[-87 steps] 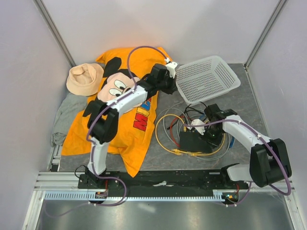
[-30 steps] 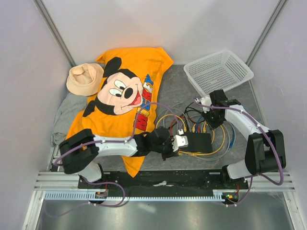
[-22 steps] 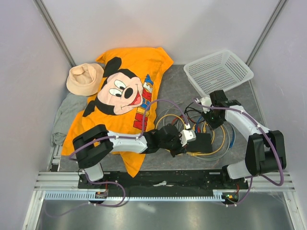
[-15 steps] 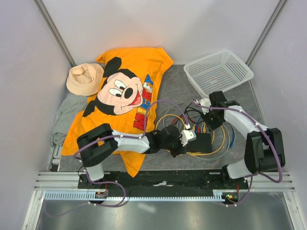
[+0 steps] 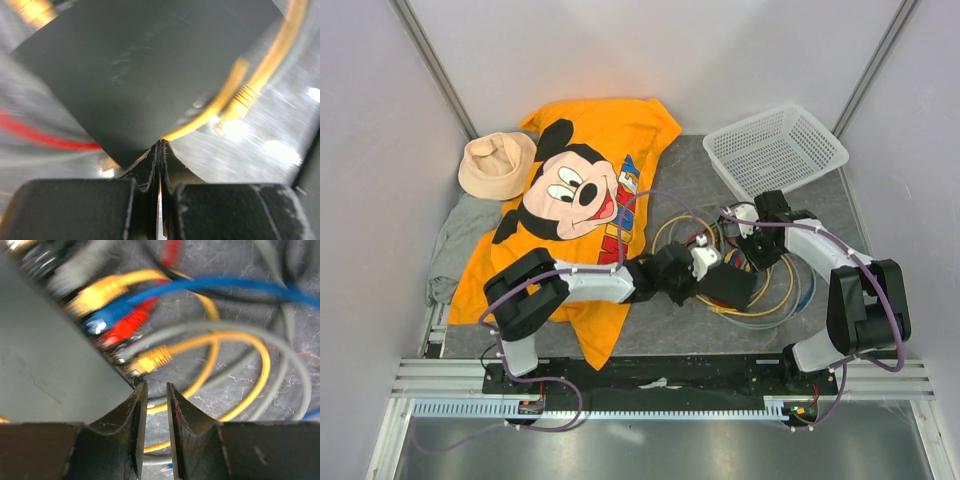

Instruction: Pull the plug from the switch port

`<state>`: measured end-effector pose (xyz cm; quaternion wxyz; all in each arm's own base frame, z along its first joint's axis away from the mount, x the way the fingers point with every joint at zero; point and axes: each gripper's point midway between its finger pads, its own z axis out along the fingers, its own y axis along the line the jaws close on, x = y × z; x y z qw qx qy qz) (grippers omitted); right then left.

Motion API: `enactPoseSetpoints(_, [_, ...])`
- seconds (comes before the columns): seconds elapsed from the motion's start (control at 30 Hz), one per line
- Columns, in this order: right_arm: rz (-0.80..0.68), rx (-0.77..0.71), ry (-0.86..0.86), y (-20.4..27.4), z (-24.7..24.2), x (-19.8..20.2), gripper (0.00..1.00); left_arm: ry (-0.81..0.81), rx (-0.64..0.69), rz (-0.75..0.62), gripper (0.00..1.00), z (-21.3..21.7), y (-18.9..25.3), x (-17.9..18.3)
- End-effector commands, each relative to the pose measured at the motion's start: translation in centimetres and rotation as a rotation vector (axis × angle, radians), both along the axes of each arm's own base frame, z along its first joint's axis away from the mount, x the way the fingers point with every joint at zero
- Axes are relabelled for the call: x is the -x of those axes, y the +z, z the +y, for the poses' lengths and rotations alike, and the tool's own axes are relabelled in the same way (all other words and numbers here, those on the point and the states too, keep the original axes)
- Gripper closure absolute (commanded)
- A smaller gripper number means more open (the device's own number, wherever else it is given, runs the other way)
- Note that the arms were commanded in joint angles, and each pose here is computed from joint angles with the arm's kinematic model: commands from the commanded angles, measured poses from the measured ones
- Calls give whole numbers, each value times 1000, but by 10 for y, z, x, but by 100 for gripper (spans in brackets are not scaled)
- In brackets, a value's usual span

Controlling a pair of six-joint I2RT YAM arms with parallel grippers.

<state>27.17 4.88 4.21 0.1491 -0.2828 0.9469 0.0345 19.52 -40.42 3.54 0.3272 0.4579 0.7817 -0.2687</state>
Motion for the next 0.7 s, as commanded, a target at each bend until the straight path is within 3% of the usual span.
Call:
enactPoseSetpoints(0.0, [48, -55, -4, -4, 11, 5, 69, 158, -17, -102, 99, 9, 21, -90])
enactPoseSetpoints(0.13, [71, -71, 14, -2, 28, 9, 69, 175, -2, -143, 98, 19, 29, -117])
enactPoseSetpoints(0.5, [149, -241, 69, 17, 91, 13, 68, 227, 21, -122, 98, 24, 31, -138])
enactPoseSetpoints(0.67, [104, -207, 66, 29, 95, -2, 67, 247, 8, -105, 98, 40, 45, -139])
